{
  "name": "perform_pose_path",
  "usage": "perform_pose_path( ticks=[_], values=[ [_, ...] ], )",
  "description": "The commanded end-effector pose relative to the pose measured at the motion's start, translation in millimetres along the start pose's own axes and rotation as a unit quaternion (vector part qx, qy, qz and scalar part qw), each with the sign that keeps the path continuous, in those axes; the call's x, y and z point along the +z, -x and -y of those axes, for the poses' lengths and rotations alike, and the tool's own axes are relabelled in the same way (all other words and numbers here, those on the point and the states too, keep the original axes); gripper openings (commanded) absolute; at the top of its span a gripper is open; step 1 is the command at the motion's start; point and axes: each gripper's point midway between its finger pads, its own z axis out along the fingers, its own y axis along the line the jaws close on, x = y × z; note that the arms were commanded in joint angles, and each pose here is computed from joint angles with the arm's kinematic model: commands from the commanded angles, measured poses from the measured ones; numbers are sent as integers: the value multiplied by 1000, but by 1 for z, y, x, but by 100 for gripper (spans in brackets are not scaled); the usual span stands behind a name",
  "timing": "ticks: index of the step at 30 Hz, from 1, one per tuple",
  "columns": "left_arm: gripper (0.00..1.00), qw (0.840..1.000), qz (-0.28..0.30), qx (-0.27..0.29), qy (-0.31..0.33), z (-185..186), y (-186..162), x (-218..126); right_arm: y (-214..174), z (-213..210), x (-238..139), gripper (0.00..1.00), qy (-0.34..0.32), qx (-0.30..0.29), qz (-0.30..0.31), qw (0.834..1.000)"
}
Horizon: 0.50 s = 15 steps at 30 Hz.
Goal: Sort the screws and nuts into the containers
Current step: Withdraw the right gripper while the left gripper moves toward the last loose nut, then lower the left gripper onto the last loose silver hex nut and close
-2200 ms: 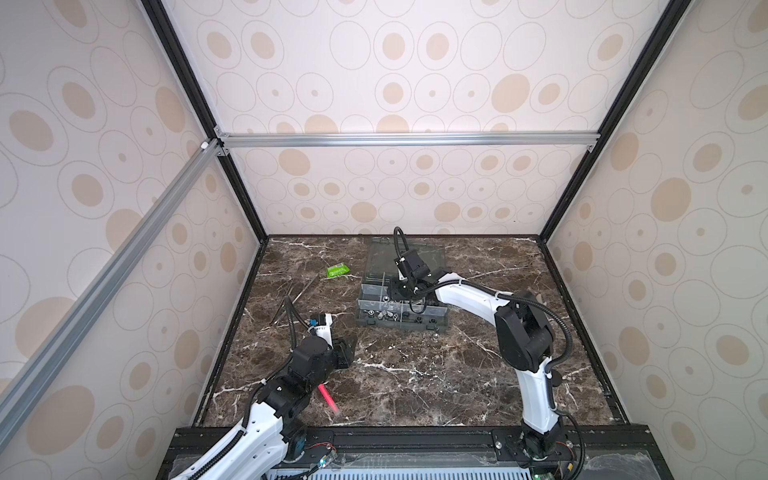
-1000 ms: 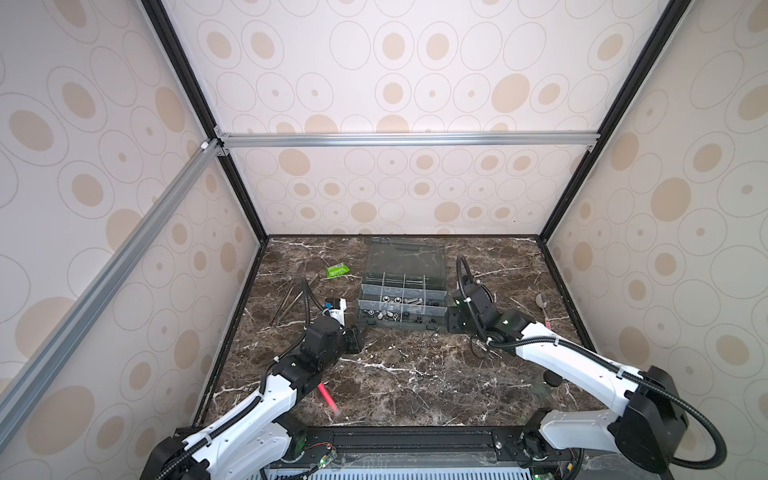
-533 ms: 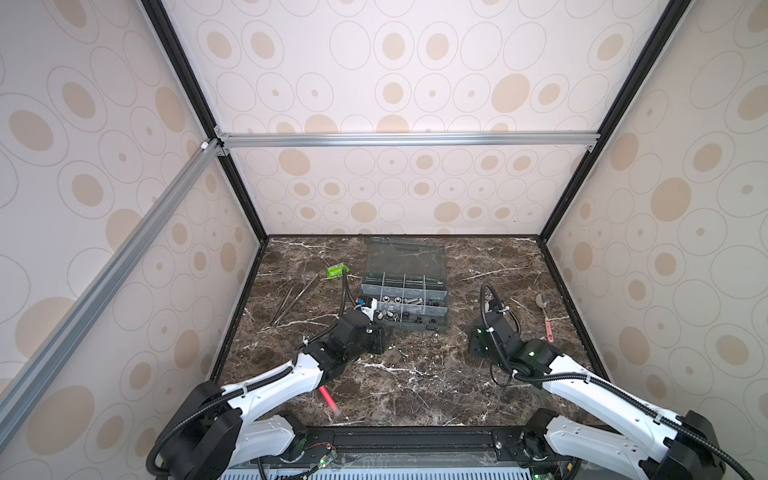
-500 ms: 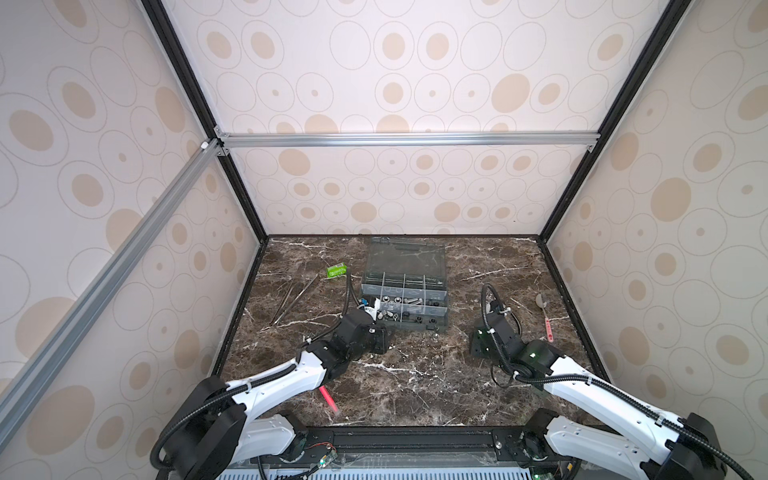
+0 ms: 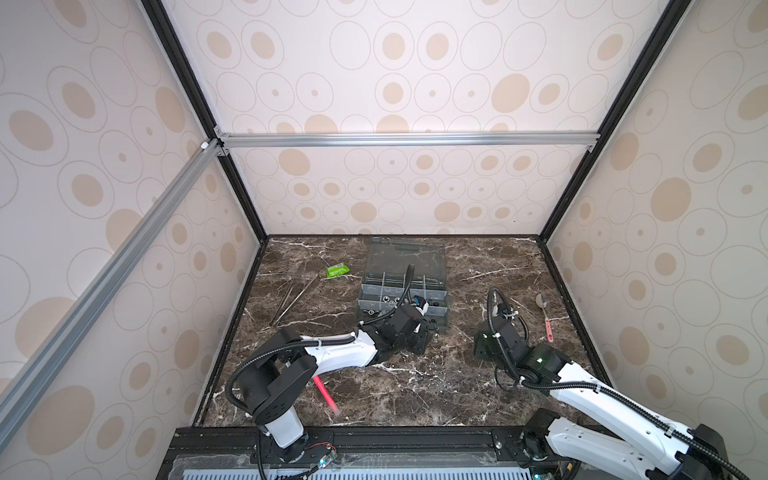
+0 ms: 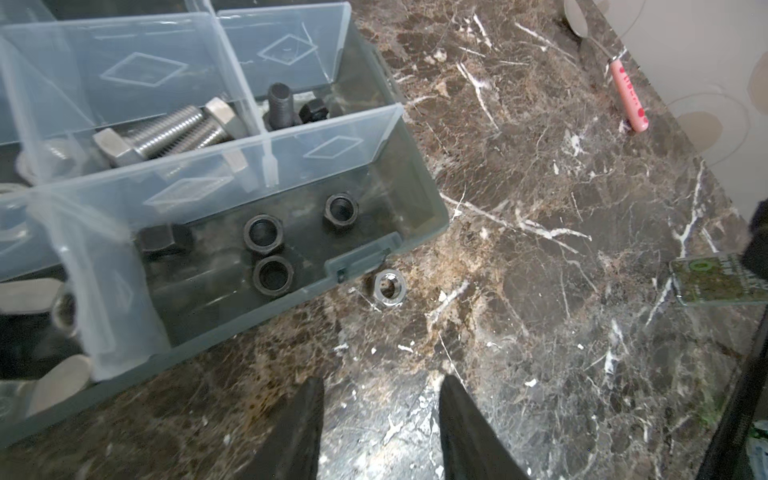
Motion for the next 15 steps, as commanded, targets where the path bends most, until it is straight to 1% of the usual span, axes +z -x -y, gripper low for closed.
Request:
perform_pose_path(
  ticks=[1,8,15],
  values=[
    [46,999,-9,37,5,8,6,8,-4,8,2,50,-14,8,-2,1000],
    [46,998,-29,56,6,13,0,30,-6,9,3,50,-14,13,-3,1000],
    [46,997,-39,64,14,12,-5,45,-8,7,4,50,-7,21,-4,1000]
  ],
)
